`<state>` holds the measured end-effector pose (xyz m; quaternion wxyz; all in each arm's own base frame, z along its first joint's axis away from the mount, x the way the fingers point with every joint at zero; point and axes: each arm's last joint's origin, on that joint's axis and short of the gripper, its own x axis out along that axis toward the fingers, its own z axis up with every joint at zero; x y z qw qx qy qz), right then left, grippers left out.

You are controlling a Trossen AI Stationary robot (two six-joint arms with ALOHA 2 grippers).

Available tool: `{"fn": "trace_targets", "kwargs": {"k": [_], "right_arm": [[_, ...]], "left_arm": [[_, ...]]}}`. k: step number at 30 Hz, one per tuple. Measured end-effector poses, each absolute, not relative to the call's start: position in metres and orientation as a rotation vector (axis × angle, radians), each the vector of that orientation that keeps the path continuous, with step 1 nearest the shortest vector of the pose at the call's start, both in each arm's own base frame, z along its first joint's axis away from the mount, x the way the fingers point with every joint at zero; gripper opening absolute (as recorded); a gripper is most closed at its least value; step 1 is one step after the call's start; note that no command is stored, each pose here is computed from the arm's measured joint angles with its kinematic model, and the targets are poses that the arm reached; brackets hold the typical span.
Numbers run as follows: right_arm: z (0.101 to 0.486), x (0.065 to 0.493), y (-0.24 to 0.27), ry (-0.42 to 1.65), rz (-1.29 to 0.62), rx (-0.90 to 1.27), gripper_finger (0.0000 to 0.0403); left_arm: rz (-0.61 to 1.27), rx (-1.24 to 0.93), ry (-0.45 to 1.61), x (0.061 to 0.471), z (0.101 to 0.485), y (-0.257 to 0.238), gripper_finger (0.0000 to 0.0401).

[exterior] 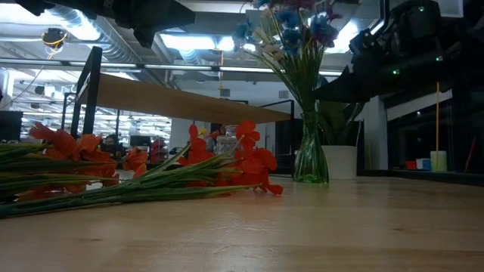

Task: Pick and place flowers into a vace then onto a shelf
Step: Put the purple flowers into the green vase

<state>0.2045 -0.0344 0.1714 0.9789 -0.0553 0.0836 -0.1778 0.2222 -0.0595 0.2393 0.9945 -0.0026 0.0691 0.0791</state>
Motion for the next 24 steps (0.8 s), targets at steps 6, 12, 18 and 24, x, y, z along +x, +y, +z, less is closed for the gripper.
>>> {"fn": "trace_targets", "kwargs": {"k": [6, 12, 18, 24], "right_arm": [[0.171, 0.204, -0.035, 0.168, -0.36, -0.104, 0.0012], [0.168, 0.205, -0.035, 0.193, -0.363, -0.063, 0.0004], [0.157, 0.209, -0.035, 0.24, -0.363, -0.04, 0.0002], [0.152, 0.212, -0.035, 0.254, -0.367, -0.02, 0.0001]], "left_arm": [[0.158, -0.005, 0.138, 0.222, 0.239, -0.06, 0.0003], [0.159, -0.005, 0.138, 0.222, 0.239, -0.06, 0.0003], [0.159, -0.005, 0.138, 0.222, 0.239, -0.06, 0.0004], [0.159, -0.005, 0.139, 0.222, 0.239, -0.059, 0.0004]]}}
